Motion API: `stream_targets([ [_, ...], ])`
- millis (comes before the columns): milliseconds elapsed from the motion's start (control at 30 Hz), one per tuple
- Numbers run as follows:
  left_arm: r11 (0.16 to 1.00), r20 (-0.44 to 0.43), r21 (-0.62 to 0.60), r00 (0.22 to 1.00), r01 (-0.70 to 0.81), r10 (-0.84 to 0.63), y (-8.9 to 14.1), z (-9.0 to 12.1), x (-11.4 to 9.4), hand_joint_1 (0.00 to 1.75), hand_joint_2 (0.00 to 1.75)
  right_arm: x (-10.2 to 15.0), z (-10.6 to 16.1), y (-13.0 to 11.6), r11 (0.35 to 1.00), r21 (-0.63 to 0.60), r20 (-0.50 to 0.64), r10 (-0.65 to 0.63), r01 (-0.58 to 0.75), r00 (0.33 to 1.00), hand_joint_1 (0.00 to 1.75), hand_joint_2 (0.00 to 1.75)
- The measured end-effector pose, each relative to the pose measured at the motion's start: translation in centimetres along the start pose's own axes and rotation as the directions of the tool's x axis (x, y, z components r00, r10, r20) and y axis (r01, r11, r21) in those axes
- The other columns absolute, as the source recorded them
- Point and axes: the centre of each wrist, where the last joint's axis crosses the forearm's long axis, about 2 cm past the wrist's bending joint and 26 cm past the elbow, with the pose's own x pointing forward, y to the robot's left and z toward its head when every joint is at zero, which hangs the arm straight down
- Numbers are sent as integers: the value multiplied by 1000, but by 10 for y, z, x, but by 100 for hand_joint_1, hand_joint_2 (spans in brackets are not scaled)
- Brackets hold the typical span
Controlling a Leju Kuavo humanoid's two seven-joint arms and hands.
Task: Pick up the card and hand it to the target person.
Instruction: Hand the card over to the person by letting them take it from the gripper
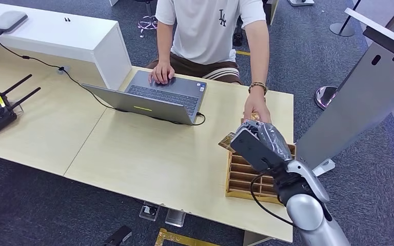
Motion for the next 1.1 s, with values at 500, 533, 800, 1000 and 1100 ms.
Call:
stream_targets([
  [500, 1000, 2, 1, 1000, -3, 3, 0, 0, -1, 0, 175, 19, 22, -29, 992, -119, 184, -20, 43, 983, 157, 175],
  [533, 1000, 2, 1, 1000, -3, 3, 0, 0, -1, 0, 175, 19, 23, -30, 991, -129, 186, -16, 41, 982, 157, 175],
  [800, 1000, 5, 1, 1000, -2, 2, 0, 0, 0, 0, 175, 19, 23, -30, 983, -179, 189, 10, 25, 982, 157, 175],
  [1000, 1000, 7, 3, 1000, 2, -2, 0, 0, 1, 0, 175, 16, 22, -29, 981, -192, 186, 20, 16, 982, 144, 175],
  [1100, 1000, 8, 6, 1000, 10, -10, 0, 0, 2, 0, 175, 15, 22, -29, 981, -193, 185, 21, 16, 982, 62, 175],
])
